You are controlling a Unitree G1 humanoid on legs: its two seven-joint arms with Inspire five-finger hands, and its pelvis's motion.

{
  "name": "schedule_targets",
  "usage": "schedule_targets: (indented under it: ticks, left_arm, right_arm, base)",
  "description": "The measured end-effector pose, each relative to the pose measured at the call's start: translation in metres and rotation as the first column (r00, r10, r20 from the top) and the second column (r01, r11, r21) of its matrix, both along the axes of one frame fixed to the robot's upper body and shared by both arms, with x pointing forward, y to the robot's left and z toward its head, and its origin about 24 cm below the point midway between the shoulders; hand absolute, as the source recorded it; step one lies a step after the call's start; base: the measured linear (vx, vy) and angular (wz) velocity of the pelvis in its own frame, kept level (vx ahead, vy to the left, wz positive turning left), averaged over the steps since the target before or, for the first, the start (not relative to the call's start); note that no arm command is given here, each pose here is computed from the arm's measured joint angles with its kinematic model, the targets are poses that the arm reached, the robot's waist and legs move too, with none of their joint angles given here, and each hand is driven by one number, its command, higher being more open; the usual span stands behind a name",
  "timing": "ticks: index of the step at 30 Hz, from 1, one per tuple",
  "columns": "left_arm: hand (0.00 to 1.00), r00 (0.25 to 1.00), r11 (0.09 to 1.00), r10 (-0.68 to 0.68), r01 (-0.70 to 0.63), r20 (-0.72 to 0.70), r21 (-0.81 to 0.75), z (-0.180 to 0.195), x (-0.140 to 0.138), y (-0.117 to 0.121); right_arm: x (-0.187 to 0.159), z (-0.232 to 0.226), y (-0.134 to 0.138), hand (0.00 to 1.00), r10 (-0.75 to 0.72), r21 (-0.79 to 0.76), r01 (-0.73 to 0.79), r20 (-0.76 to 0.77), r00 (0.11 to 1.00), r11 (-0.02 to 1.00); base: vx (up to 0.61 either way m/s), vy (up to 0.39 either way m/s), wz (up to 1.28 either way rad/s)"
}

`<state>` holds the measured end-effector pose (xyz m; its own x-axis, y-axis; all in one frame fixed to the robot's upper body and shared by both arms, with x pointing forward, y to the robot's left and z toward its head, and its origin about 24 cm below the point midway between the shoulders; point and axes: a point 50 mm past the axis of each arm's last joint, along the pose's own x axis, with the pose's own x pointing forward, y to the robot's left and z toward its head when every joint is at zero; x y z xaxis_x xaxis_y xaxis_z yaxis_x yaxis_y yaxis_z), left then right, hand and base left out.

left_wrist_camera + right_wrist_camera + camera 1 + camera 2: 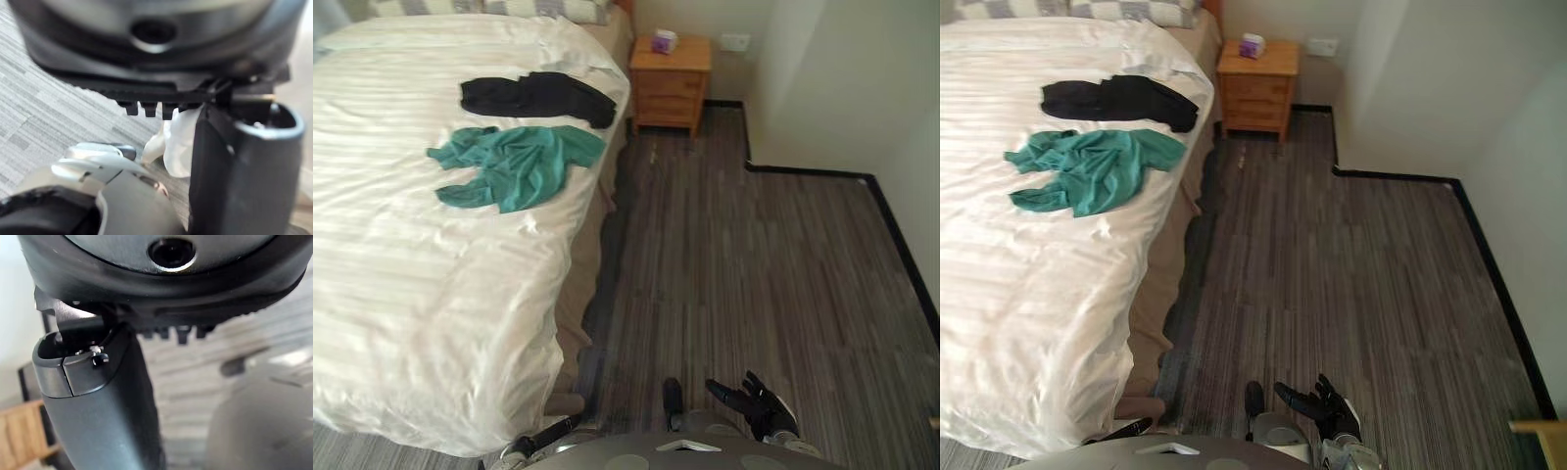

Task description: Tidy up the quilt and then pick up the clothes from the bed and put them into the laundry hamper

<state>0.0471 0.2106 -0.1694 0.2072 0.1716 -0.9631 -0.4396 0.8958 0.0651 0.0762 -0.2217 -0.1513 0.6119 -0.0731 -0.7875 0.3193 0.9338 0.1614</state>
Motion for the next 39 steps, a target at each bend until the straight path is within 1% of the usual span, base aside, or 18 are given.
schedule_targets:
  ticks: [1, 7, 11, 13, 18, 19, 22, 23, 25, 26, 28, 29, 31, 32, 34, 37, 38, 39]
  left_arm:
    - [1.0, 0.997, 0.999, 0.05, -0.051, -0.054, -0.018, -0.003, -0.013, 0.003]
    - [1.0, 0.998, 0.999, 0.048, -0.049, -0.051, -0.018, -0.003, -0.013, 0.003]
    - [1.0, 0.999, 1.0, 0.014, -0.015, -0.04, -0.023, -0.002, -0.008, 0.003]
    - [1.0, 1.0, 1.0, -0.002, 0.001, -0.028, -0.022, -0.001, -0.005, 0.003]
    - [1.0, 0.996, 0.999, 0.04, -0.042, -0.078, -0.033, -0.001, -0.002, 0.007]
    - [1.0, 0.993, 0.996, 0.072, -0.077, -0.098, -0.042, -0.001, -0.004, 0.007]
    - [1.0, 0.991, 0.994, 0.095, -0.099, -0.099, -0.039, -0.001, -0.005, 0.011]
    - [1.0, 0.992, 0.996, 0.08, -0.084, -0.097, -0.039, 0.0, -0.005, 0.01]
    - [1.0, 0.994, 0.997, 0.068, -0.071, -0.086, -0.023, 0.001, -0.003, 0.015]
    - [1.0, 0.993, 0.997, 0.081, -0.081, -0.091, -0.002, 0.002, -0.009, 0.021]
    - [1.0, 0.99, 0.994, 0.114, -0.113, -0.089, 0.007, 0.003, -0.011, 0.026]
    - [1.0, 0.986, 0.988, 0.152, -0.153, -0.075, -0.009, 0.003, -0.01, 0.025]
    - [1.0, 0.987, 0.987, 0.158, -0.159, -0.033, -0.03, 0.002, -0.006, 0.016]
    - [1.0, 0.988, 0.986, 0.155, -0.156, -0.017, -0.06, 0.0, -0.004, 0.003]
    - [1.0, 0.989, 0.986, 0.146, -0.144, 0.008, -0.082, -0.001, 0.002, -0.008]
    - [1.0, 0.996, 0.994, 0.084, -0.082, 0.02, -0.066, 0.001, 0.012, -0.01]
    - [1.0, 0.996, 0.995, 0.082, -0.081, 0.019, -0.06, 0.001, 0.013, -0.008]
    - [1.0, 0.999, 0.998, 0.044, -0.043, 0.022, -0.037, 0.003, 0.019, -0.003]
  right_arm:
    - [-0.019, -0.006, -0.001, 1.0, -0.112, -0.048, 0.108, -0.076, 0.991, 0.993]
    - [-0.02, -0.006, -0.001, 1.0, -0.112, -0.046, 0.109, -0.08, 0.99, 0.993]
    - [-0.02, -0.007, 0.0, 1.0, -0.113, -0.03, 0.111, -0.107, 0.988, 0.993]
    - [-0.014, -0.007, 0.001, 1.0, -0.11, -0.017, 0.109, -0.114, 0.987, 0.994]
    - [-0.009, -0.006, 0.0, 1.0, -0.129, 0.003, 0.13, -0.129, 0.983, 0.991]
    - [-0.008, -0.006, 0.0, 1.0, -0.131, 0.009, 0.134, -0.13, 0.983, 0.991]
    - [-0.002, -0.005, -0.001, 1.0, -0.128, 0.013, 0.131, -0.116, 0.985, 0.991]
    - [0.002, -0.003, -0.005, 1.0, -0.122, 0.008, 0.124, -0.103, 0.987, 0.992]
    - [0.002, -0.004, -0.002, 1.0, -0.084, 0.004, 0.085, -0.107, 0.991, 0.996]
    - [0.002, -0.005, 0.002, 1.0, -0.048, 0.009, 0.049, -0.117, 0.992, 0.999]
    - [0.006, -0.005, 0.003, 1.0, -0.005, 0.01, 0.006, -0.111, 0.994, 1.0]
    - [0.009, -0.004, 0.002, 1.0, 0.032, -0.001, -0.032, -0.11, 0.993, 0.999]
    - [0.014, -0.003, -0.001, 1.0, 0.087, -0.022, -0.09, -0.122, 0.989, 0.996]
    - [0.025, -0.001, -0.006, 1.0, 0.128, -0.043, -0.135, -0.132, 0.983, 0.99]
    - [0.036, 0.0, -0.002, 1.0, 0.156, -0.037, -0.161, -0.115, 0.981, 0.986]
    - [0.042, 0.0, 0.009, 1.0, 0.198, -0.015, -0.2, -0.106, 0.975, 0.98]
    - [0.041, -0.001, 0.01, 1.0, 0.2, -0.013, -0.202, -0.109, 0.974, 0.979]
    - [0.041, -0.001, 0.011, 1.0, 0.191, -0.01, -0.193, -0.102, 0.976, 0.981]
  base:
    - [-0.02, 0.024, -0.1]
    - [0.0, 0.0, 0.03]
    - [-0.02, 0.011, 0.12]
    - [-0.01, 0.005, -0.05]
    - [0.06, -0.011, -0.32]
    - [0.02, -0.076, -0.39]
    - [-0.06, -0.048, -0.24]
    - [-0.07, 0.003, 0.08]
    - [0.02, -0.048, 0.0]
    - [0.03, -0.139, -0.12]
    - [-0.02, -0.191, -0.08]
    - [-0.04, -0.26, -0.26]
    - [-0.03, -0.211, -0.78]
    - [-0.02, -0.108, -1.2]
    - [-0.01, -0.076, -1.45]
    - [0.02, -0.012, -1.13]
    - [0.01, 0.038, -0.81]
    - [0.05, 0.071, -0.28]
